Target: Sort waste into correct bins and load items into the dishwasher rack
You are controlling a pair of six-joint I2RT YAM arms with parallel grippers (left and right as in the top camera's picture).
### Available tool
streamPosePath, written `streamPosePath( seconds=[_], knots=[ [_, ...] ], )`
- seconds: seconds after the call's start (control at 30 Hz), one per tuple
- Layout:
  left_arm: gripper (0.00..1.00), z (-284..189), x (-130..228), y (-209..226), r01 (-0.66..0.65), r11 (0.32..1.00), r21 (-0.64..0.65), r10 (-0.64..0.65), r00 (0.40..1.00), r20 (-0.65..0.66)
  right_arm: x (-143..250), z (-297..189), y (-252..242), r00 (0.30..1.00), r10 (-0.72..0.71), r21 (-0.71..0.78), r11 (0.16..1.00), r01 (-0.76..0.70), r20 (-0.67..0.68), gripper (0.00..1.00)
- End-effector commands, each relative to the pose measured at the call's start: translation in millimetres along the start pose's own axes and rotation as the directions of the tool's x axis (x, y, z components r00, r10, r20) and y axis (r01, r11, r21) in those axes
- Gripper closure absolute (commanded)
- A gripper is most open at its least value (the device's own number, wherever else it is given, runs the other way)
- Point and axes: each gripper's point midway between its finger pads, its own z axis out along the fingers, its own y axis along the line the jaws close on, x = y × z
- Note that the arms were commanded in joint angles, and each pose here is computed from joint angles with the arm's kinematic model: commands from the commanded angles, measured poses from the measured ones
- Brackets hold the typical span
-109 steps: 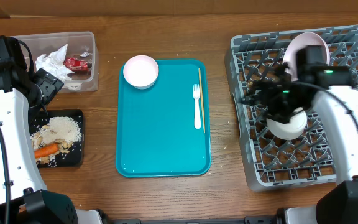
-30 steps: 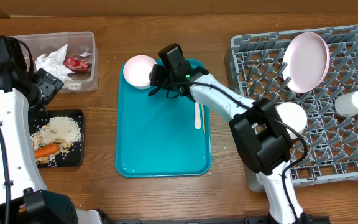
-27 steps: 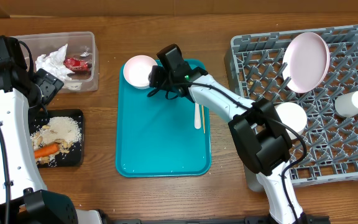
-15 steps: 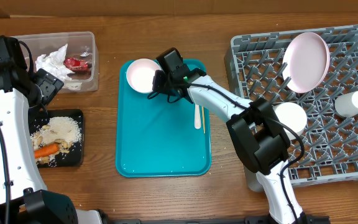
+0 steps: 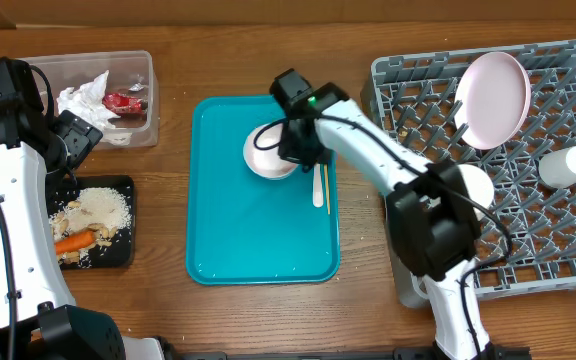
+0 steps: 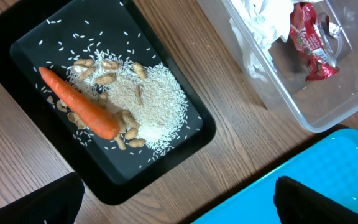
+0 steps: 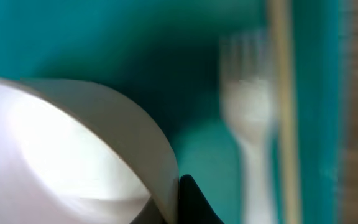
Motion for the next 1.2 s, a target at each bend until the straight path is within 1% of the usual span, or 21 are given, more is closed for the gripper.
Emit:
streamPosePath(
  seconds=[0.0,0.1,0.13,0.27,0.43,0.47,0.57,0.63,0.73,0.8,1.0,1.07,1.17],
  knots=[
    [0.00,-5,-7,0,0.000,1.000,-0.001,0.000,1.000,0.026,-10,-64,3,0.995,-0.021,-0.038,0.999,0.025,0.093,0.92],
    [0.00,-5,-7,0,0.000,1.000,-0.001,0.000,1.000,0.026,-2,-71,-3,0.996,-0.047,-0.022,0.999,0.049,0.072,0.75],
    [0.00,-5,-7,0,0.000,1.000,-0.001,0.000,1.000,0.026,1,-72,-5,0.997,-0.048,-0.015,0.999,0.049,0.063,0.72],
    [0.00,-5,-7,0,0.001,1.000,-0.001,-0.001,1.000,0.026,10,-72,-5,0.996,-0.091,-0.022,0.996,0.092,0.018,0.67],
    [0.00,-5,-7,0,0.000,1.000,-0.001,0.000,1.000,0.025,17,-72,1,0.995,-0.103,-0.061,0.993,0.102,-0.016,0.66],
    [0.00,-5,-7,0,0.000,1.000,-0.001,0.000,1.000,0.026,19,-72,5,0.992,-0.122,-0.083,0.989,0.120,-0.023,0.66],
    [0.00,-5,-7,0,0.001,1.000,-0.001,-0.001,1.000,0.026,24,-74,25,0.969,-0.249,-0.169,0.955,0.243,-0.013,0.66],
    [0.00,-5,-7,0,0.000,1.000,-0.001,0.000,1.000,0.026,28,-73,33,0.951,-0.310,-0.177,0.935,0.306,0.007,0.53],
    [0.00,-5,-7,0,0.000,1.000,-0.001,0.000,1.000,0.026,37,-71,46,0.924,-0.382,-0.188,0.906,0.380,0.028,0.38],
    [0.00,-5,-7,0,0.001,1.000,-0.001,-0.001,1.000,0.026,44,-68,56,0.908,-0.416,-0.194,0.888,0.416,0.044,0.33],
    [0.00,-5,-7,0,0.001,1.000,-0.001,-0.001,1.000,0.026,53,-51,75,0.892,-0.445,-0.204,0.868,0.452,0.081,0.33],
    [0.00,-5,-7,0,0.001,1.000,-0.001,-0.001,1.000,0.025,46,-42,69,0.912,-0.401,-0.152,0.899,0.411,0.090,0.33],
    [0.00,-5,-7,0,0.001,1.000,-0.001,-0.001,1.000,0.026,35,-26,55,0.920,-0.377,-0.052,0.922,0.384,0.108,0.33]
  ],
)
